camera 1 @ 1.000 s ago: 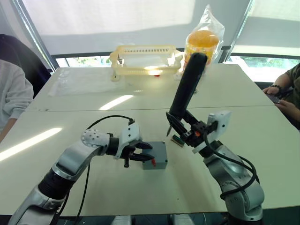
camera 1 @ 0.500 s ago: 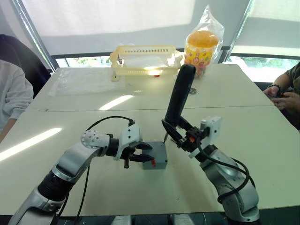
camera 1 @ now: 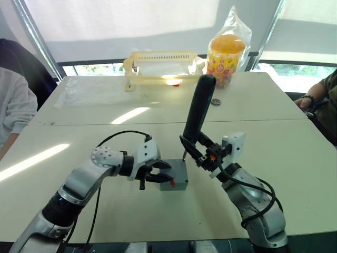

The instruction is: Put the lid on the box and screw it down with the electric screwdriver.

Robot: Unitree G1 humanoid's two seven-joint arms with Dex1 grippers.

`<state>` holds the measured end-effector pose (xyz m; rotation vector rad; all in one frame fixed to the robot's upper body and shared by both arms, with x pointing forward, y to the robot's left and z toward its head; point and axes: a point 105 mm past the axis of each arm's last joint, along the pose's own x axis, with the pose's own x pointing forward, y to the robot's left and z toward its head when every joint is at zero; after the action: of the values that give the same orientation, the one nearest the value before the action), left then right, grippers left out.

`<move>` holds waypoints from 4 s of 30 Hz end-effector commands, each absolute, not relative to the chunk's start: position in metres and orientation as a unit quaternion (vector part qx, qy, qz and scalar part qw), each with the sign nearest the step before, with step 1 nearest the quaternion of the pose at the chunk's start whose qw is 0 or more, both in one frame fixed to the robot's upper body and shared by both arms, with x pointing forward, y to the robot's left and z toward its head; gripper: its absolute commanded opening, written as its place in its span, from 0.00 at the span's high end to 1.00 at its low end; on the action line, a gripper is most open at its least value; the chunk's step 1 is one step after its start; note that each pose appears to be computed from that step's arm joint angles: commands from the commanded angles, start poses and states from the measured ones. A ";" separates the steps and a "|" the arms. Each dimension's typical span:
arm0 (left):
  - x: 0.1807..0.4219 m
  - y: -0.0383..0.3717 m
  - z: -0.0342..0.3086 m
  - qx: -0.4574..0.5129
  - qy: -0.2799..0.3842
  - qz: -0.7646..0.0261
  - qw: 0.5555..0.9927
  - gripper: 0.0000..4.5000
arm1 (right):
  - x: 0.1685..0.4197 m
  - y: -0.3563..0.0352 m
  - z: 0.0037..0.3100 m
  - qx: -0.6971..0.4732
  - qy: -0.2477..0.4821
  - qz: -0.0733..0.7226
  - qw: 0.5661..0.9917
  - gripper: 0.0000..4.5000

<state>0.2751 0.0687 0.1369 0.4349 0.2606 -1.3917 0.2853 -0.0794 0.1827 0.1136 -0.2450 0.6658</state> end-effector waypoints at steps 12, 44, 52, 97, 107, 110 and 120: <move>0.271 0.068 0.129 0.200 0.137 -0.637 0.732 0.60 | 0.277 -0.082 0.211 0.052 -0.175 0.336 0.924 0.61; 0.272 0.071 0.127 0.200 0.142 -0.630 0.737 0.60 | 0.278 -0.077 0.206 0.057 -0.167 0.338 0.924 0.61; 0.273 0.071 0.126 0.200 0.142 -0.628 0.738 0.60 | 0.279 -0.077 0.198 0.052 -0.156 0.338 0.927 0.61; 0.271 0.075 0.119 0.211 0.153 -0.626 0.735 0.60 | 0.282 -0.075 0.147 -0.047 -0.113 0.366 0.922 0.61; 0.272 0.075 0.117 0.212 0.151 -0.626 0.735 0.60 | 0.280 -0.074 0.142 -0.053 -0.101 0.371 0.921 0.61; 0.272 0.074 0.116 0.214 0.151 -0.626 0.734 0.60 | 0.281 -0.077 0.142 -0.062 -0.101 0.370 0.921 0.61; 0.275 0.071 0.116 0.215 0.148 -0.625 0.736 0.60 | 0.283 -0.080 0.138 -0.053 -0.081 0.368 0.925 0.61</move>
<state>0.2745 0.0686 0.1278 0.4695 0.2712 -1.3842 0.2810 -0.0772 0.1633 -0.1178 -0.2893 0.7582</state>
